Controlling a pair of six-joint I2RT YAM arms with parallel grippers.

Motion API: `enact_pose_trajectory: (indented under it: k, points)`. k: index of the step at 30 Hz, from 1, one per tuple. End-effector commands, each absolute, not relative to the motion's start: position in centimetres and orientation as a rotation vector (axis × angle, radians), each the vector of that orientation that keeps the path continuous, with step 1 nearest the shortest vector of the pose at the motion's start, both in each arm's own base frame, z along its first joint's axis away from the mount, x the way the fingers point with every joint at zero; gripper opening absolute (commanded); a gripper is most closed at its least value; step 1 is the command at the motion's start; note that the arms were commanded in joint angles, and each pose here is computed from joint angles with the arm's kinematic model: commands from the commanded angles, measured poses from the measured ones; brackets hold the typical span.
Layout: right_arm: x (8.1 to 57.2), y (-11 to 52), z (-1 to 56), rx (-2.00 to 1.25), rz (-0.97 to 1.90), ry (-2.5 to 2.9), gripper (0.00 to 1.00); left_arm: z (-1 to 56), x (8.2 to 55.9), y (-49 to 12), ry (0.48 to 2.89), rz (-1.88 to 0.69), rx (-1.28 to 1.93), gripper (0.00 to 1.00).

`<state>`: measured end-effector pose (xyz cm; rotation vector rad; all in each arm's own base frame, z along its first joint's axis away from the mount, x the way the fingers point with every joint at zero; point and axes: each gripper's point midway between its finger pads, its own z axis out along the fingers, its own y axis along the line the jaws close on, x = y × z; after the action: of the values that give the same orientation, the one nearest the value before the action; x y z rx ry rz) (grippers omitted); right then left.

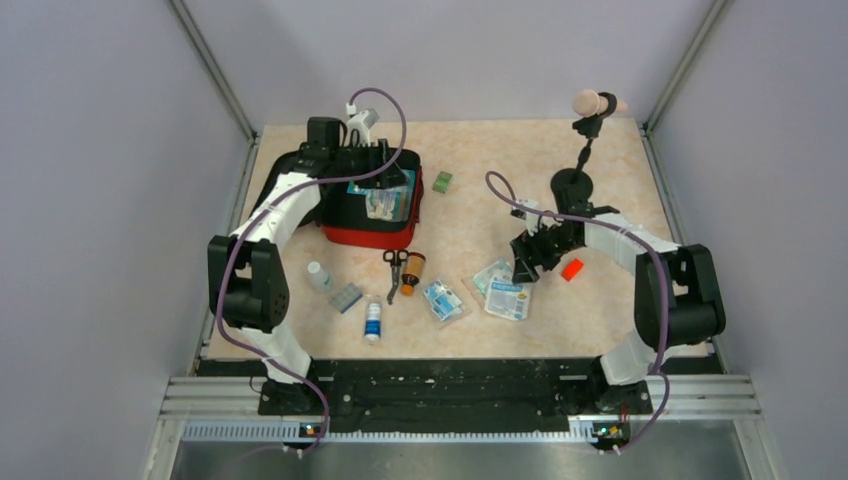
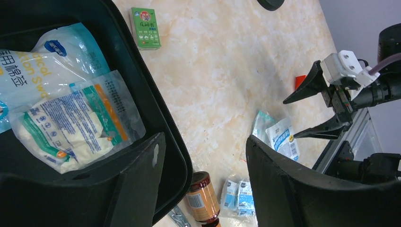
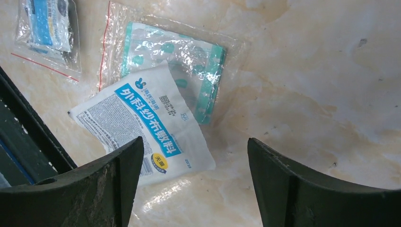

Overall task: Organize the medicine kit
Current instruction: Pick up the medical item at the center of the board.

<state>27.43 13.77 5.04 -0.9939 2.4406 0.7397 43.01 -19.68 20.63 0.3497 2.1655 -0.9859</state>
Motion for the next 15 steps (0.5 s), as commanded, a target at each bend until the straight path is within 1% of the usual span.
enact_pose_trajectory:
  k: [1,4,7,15]
  points:
    - [28.4,14.1,5.1,-1.012,0.786,2.399,0.79,21.5,42.7,-19.4,2.128,-0.964,0.387,0.68]
    - [28.3,13.9,4.2,-1.030,0.805,2.426,0.78,21.6,42.6,-19.5,2.123,-0.964,0.392,0.68]
    - [27.4,14.3,3.7,-1.062,0.897,2.444,0.71,21.6,42.7,-19.5,2.124,-0.962,0.393,0.68]
    - [25.1,13.9,3.2,-1.185,1.093,2.520,0.57,21.5,42.6,-19.3,2.126,-0.957,0.401,0.68]
